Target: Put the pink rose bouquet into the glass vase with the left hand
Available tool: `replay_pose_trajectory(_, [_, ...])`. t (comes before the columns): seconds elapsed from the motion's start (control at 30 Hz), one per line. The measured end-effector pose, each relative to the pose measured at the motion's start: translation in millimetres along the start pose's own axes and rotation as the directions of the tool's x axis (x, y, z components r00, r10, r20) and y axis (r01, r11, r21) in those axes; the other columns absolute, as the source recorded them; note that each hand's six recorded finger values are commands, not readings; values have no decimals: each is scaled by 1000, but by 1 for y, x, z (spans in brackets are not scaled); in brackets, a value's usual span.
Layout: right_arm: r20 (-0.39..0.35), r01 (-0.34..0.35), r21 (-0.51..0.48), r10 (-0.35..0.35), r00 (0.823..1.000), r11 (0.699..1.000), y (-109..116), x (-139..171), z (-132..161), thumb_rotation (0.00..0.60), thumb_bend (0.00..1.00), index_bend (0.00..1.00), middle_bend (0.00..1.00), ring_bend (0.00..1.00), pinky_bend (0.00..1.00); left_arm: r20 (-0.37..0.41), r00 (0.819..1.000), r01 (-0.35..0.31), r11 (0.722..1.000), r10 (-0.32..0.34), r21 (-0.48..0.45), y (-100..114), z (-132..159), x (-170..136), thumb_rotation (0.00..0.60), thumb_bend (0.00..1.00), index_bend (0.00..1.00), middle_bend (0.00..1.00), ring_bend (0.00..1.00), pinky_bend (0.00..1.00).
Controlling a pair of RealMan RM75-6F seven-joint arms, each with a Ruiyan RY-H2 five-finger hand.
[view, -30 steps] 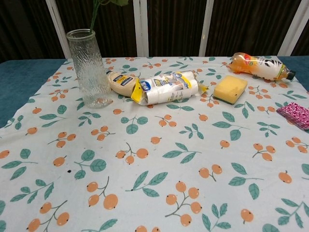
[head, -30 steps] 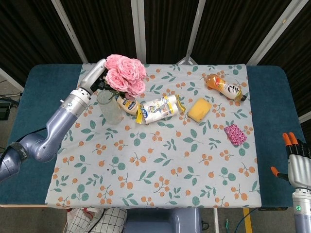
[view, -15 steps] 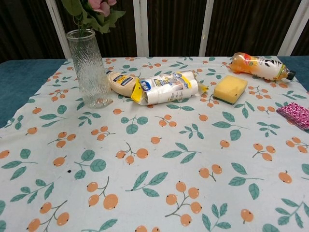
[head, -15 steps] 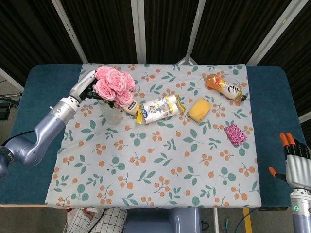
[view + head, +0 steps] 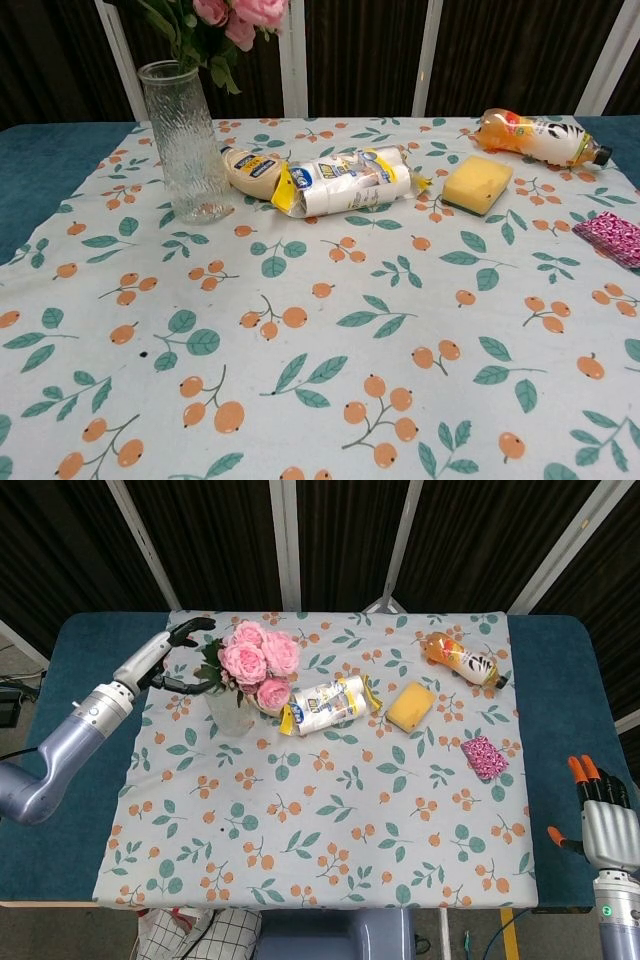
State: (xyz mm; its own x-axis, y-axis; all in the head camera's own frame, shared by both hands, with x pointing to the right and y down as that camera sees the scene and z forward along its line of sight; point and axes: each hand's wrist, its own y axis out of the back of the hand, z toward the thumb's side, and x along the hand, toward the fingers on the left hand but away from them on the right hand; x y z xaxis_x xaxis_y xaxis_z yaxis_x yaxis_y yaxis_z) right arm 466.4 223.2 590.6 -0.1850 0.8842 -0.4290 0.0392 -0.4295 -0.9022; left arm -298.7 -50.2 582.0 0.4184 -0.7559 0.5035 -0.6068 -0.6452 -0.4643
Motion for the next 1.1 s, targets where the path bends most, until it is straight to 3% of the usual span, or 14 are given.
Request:
replay_pose_trajectory(0.3, [-11,10,-12,-10,1000,1000,3,2,2,600,214,17,0,35,76,17,986,-164,985,164,48,28,-17,-60,600,262,139,128,0,146])
replay_pose_trajectory(0.47, [-24,23,-17,-23,999,1000,7,4,4,600,213,18,0,35,75,28,946,-322,934,322,152,38,-46,-121,600,266,197,147,0,150])
replay_pose_trajectory(0.6, [-40,42,-7,-42,998,999,11,6,6,600,213,17,0,35,76,11,898,-418,846,439,332,32,-75,-178,600,275,215,153,0,147])
replay_pose_trajectory(0.63, [-44,46,-6,-46,998,999,12,6,6,600,213,17,0,35,76,3,884,-431,811,468,396,28,-83,-193,600,278,211,154,0,145])
replay_pose_trajectory(0.73, [-55,58,-6,-58,997,998,14,8,8,600,213,17,0,35,76,-29,854,-422,725,519,544,11,-103,-223,600,283,204,155,0,143])
replay_pose_trajectory(0.83, [-65,70,-4,-70,995,998,18,9,8,600,214,17,0,35,76,-55,843,-379,662,536,646,-8,-115,-242,600,283,204,155,0,136])
replay_pose_trajectory(0.93, [-73,83,-2,-83,994,997,23,9,8,600,214,17,0,35,76,-43,825,-381,611,564,694,-21,-117,-255,600,283,204,153,0,124])
replay_pose_trajectory(1.1, [-90,107,-8,-108,990,994,31,11,6,600,214,18,0,35,75,19,791,-401,495,611,770,-19,-117,-268,600,283,204,150,0,122])
